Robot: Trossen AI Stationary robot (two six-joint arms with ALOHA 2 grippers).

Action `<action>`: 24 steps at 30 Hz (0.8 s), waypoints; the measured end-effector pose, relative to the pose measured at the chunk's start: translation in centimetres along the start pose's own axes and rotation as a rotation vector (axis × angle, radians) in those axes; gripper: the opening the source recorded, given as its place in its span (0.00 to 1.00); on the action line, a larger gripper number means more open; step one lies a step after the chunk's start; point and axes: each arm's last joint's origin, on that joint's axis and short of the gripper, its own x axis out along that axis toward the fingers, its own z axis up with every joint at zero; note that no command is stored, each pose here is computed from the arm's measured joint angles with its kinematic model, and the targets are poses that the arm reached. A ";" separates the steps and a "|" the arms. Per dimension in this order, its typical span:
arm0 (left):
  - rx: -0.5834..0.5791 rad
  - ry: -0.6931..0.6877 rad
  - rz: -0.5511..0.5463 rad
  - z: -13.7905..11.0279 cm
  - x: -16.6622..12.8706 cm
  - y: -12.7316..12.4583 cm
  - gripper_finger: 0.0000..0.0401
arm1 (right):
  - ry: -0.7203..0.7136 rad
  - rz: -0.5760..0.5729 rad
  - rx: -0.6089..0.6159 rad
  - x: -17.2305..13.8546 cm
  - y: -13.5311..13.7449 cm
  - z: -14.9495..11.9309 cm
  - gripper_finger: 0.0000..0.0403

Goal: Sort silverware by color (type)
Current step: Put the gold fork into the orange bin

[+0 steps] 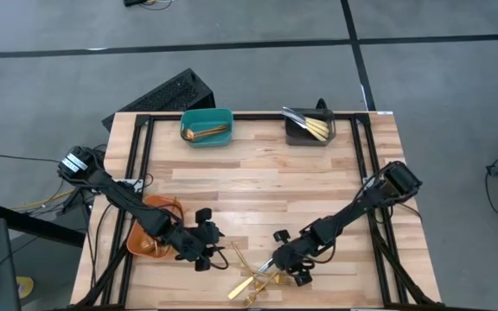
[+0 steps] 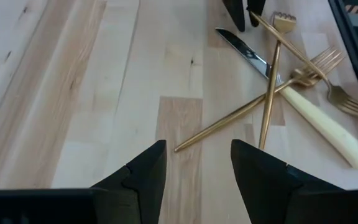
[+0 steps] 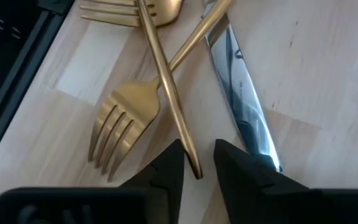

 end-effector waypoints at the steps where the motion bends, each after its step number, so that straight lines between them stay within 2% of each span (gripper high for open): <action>1: -0.001 0.001 0.000 0.0 0.0 0.0 0.42 | -0.001 0.000 -0.009 0.0 0.0 0.0 0.25; 6: -0.008 -0.002 -0.002 0.0 0.0 0.0 0.42 | 0.017 -0.013 -0.006 -0.2 -0.3 0.2 0.06; 7: -0.008 -0.003 -0.001 0.0 0.0 0.0 0.42 | 0.028 -0.027 0.007 -0.3 -0.6 0.1 0.05; 10: -0.020 -0.011 0.015 0.0 0.0 0.0 0.42 | 0.042 -0.104 0.073 -0.6 -1.5 0.1 0.05; 15: -0.032 -0.041 0.120 -0.1 0.0 0.4 0.42 | 0.039 -0.277 0.109 -1.8 -3.4 0.2 0.05; 20: -0.019 -0.068 0.180 0.0 -0.1 0.7 0.42 | 0.011 -0.416 0.144 -4.1 -4.8 0.8 0.05; 24: 0.035 -0.121 0.235 0.5 0.0 1.0 0.42 | -0.034 -0.452 0.149 -5.6 -5.0 1.3 0.05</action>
